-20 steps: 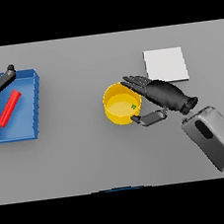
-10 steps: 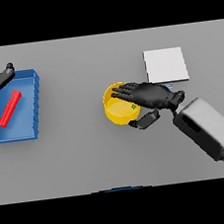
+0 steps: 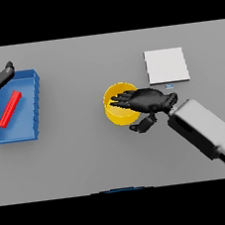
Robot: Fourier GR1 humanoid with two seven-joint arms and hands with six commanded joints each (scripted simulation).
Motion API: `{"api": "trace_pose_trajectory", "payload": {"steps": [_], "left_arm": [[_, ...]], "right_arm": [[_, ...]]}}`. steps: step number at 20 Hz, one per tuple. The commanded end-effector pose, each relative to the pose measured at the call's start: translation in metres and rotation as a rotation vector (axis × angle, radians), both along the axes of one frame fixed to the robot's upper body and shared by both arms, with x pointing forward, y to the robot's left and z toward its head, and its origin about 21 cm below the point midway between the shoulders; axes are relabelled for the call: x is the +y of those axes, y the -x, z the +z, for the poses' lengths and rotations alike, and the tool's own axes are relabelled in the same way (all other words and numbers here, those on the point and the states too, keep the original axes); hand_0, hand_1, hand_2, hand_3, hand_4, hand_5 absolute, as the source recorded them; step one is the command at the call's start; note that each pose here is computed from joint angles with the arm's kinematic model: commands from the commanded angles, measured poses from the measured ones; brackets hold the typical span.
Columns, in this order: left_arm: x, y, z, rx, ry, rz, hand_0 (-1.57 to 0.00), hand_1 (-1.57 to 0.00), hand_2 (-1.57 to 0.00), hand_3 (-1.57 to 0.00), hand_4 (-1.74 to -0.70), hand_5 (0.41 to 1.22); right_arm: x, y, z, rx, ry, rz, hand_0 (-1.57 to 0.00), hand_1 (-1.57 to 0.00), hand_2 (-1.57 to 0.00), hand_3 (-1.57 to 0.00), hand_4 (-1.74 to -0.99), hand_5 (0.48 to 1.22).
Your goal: Pick up the red beaker and tilt it to pour out 1 green nut into yellow bowl. Pick up the yellow bowl and place it on the metallic measuring scale.
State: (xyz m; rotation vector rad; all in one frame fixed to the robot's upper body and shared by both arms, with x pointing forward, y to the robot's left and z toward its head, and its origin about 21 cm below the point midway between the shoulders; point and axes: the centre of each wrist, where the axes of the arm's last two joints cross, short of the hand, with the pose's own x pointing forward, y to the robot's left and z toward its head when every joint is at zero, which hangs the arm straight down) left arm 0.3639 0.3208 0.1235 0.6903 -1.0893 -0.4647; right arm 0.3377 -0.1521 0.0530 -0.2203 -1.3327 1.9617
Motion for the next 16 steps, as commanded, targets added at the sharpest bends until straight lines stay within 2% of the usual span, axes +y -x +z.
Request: {"api": "trace_pose_trajectory", "payload": {"steps": [1, 7, 10, 12, 14, 16], "left_arm": [[0.001, 0.002, -0.003, 0.007, -0.003, 0.002, 0.00, 0.00, 0.00, 0.00, -0.80, 0.723], [-0.003, 0.006, -0.005, 0.011, 0.000, -0.005, 0.00, 0.00, 0.00, 0.00, -0.79, 0.729], [-0.002, 0.007, 0.000, 0.001, -0.010, 0.002, 0.00, 0.00, 0.00, 0.00, -0.79, 0.732], [-0.004, 0.007, 0.000, 0.006, -0.004, 0.012, 0.00, 0.00, 0.00, 0.00, -0.80, 0.730], [-0.003, 0.007, 0.002, -0.002, -0.008, -0.003, 0.00, 0.00, 0.00, 0.00, -0.79, 0.729], [-0.001, 0.006, -0.001, 0.010, -0.014, 0.013, 0.00, 0.00, 0.00, 0.00, -0.79, 0.732]], "right_arm": [[0.001, -0.001, -0.001, 0.007, 0.002, 0.004, 0.00, 0.00, 0.00, 0.00, -1.277, 0.696], [0.002, -0.007, -0.010, 0.016, -0.003, 0.026, 0.00, 0.00, -0.02, -0.04, -1.289, 0.721], [0.002, -0.009, -0.013, 0.029, -0.015, 0.009, 0.00, -0.01, -0.08, -0.12, -1.333, 0.800], [0.005, -0.008, -0.012, 0.030, -0.011, 0.015, -0.17, -0.14, -0.20, -0.24, -1.396, 0.875], [0.006, -0.008, -0.012, 0.023, 0.015, 0.008, -0.47, -0.38, -0.38, -0.42, -1.479, 0.999], [0.004, -0.007, -0.011, 0.032, 0.017, 0.022, -0.78, -0.65, -0.59, -0.83, -1.469, 1.079]]}}
